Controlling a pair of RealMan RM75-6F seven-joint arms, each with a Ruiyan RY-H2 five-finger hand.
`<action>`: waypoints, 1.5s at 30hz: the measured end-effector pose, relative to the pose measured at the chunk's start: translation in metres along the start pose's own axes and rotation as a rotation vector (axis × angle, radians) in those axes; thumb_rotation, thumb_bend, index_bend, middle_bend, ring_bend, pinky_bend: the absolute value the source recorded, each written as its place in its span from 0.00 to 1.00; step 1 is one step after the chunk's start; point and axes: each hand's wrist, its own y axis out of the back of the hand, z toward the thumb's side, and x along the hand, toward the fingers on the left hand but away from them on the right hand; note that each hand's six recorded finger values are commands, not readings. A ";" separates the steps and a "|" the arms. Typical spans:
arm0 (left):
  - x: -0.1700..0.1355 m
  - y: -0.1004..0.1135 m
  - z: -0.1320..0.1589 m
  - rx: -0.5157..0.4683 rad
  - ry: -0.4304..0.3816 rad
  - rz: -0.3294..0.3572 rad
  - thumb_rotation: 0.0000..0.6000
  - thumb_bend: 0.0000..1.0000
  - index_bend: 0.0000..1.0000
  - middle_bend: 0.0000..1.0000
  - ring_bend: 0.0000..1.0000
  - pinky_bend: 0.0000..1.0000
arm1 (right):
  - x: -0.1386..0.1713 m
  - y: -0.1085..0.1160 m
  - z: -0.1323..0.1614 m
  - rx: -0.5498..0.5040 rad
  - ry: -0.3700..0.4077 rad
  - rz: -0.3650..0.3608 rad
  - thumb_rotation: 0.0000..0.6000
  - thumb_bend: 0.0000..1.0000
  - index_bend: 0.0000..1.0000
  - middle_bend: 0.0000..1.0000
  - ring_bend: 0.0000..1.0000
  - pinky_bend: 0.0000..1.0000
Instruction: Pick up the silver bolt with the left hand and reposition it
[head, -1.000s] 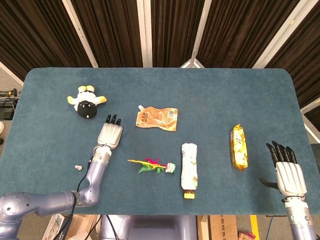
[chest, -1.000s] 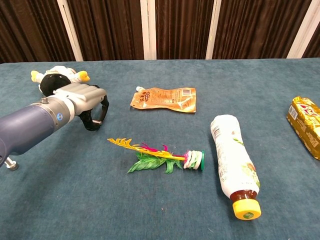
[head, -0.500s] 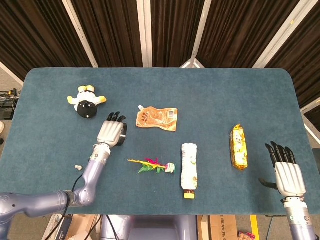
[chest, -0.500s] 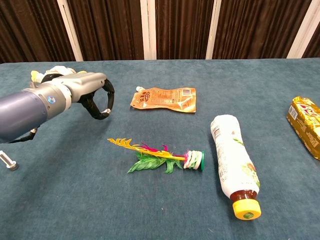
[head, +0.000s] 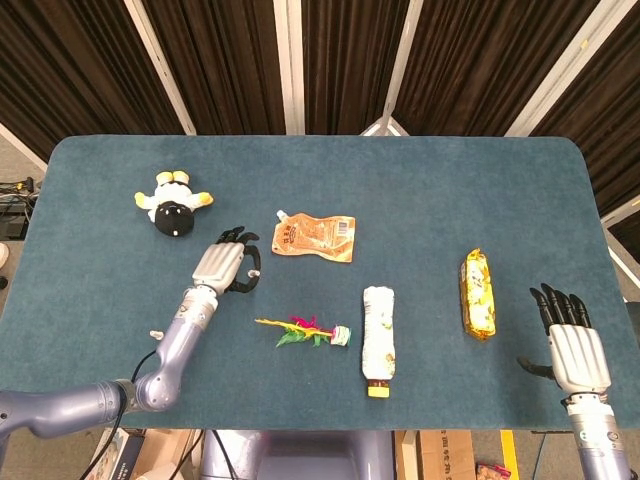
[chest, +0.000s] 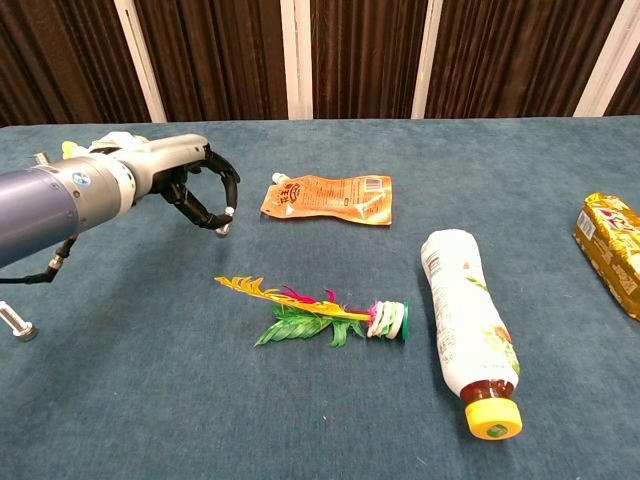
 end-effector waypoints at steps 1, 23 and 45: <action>0.000 -0.001 0.000 -0.022 -0.001 -0.009 1.00 0.54 0.56 0.16 0.00 0.00 | 0.000 0.000 0.000 0.000 -0.001 -0.001 1.00 0.11 0.08 0.07 0.06 0.00; 0.000 -0.016 -0.017 -0.226 -0.015 -0.143 1.00 0.53 0.54 0.14 0.00 0.00 | 0.000 0.000 -0.001 -0.004 -0.009 -0.002 1.00 0.11 0.08 0.07 0.06 0.00; -0.002 -0.013 -0.022 -0.177 -0.028 -0.187 1.00 0.51 0.43 0.10 0.00 0.00 | 0.000 0.000 -0.001 -0.008 -0.011 -0.006 1.00 0.11 0.11 0.07 0.06 0.00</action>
